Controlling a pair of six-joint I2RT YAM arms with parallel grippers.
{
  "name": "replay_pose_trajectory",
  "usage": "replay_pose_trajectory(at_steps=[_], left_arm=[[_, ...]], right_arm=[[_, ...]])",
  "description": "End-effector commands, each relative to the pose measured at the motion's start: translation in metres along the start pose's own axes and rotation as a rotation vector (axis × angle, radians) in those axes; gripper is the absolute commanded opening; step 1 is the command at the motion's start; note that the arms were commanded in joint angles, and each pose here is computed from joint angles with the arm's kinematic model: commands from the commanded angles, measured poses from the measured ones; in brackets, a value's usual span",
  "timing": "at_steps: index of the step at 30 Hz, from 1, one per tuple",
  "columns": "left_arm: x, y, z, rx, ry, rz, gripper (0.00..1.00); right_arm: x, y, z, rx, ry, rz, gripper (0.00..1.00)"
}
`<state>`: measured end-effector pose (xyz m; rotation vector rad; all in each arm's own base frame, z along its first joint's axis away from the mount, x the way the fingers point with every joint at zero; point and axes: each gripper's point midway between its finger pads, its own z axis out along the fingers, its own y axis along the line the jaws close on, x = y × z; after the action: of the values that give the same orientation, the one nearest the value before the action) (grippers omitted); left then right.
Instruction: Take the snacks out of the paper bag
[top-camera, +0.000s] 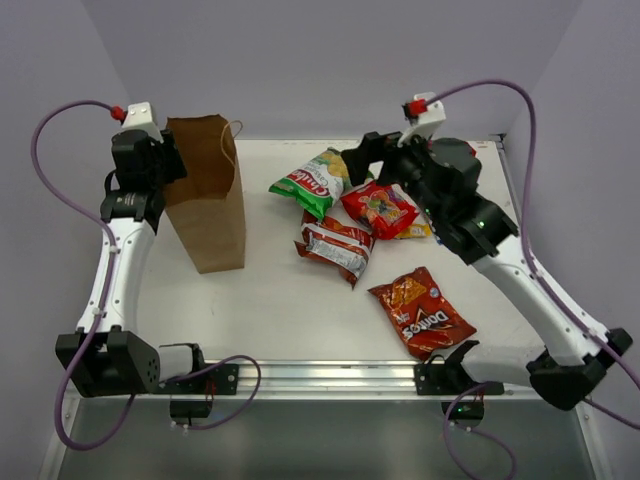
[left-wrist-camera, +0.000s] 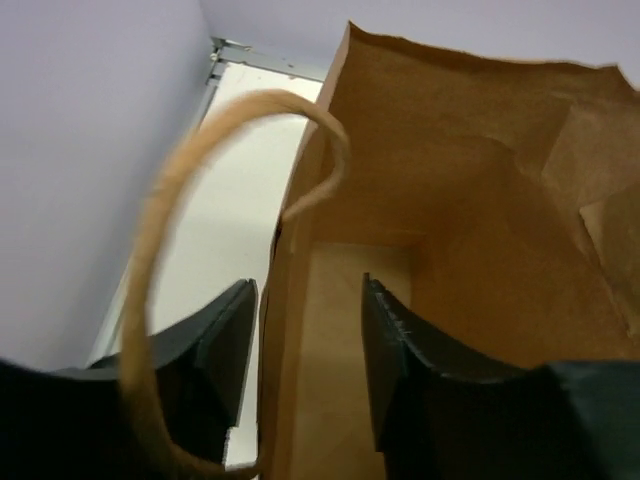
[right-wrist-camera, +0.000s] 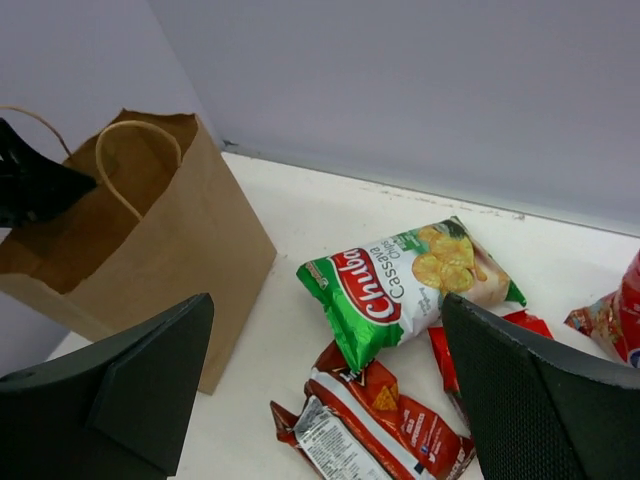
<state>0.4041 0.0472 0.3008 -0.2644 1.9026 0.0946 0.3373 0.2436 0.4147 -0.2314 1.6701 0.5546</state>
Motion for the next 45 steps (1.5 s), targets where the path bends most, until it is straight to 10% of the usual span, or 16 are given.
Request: replay_pose_trajectory(at_steps=[1,8,29,45], left_arm=[[-0.037,0.013,-0.023,-0.052,-0.105,-0.006,0.61],[-0.068,0.02,-0.065,-0.077,-0.161,0.012,1.0],[-0.073,0.006,-0.267,0.166,-0.493,0.001,1.0],[-0.054,0.001,-0.247,0.164,-0.431,-0.01,1.0]], right_arm=[[0.006,-0.019,-0.03,0.064,0.0,-0.011,0.99],[-0.032,-0.065,-0.119,0.242,-0.186,-0.022,0.99],[-0.046,-0.123,-0.295,0.373,-0.451,-0.067,0.99],[-0.023,-0.13,-0.292,0.394,-0.42,-0.072,0.99]])
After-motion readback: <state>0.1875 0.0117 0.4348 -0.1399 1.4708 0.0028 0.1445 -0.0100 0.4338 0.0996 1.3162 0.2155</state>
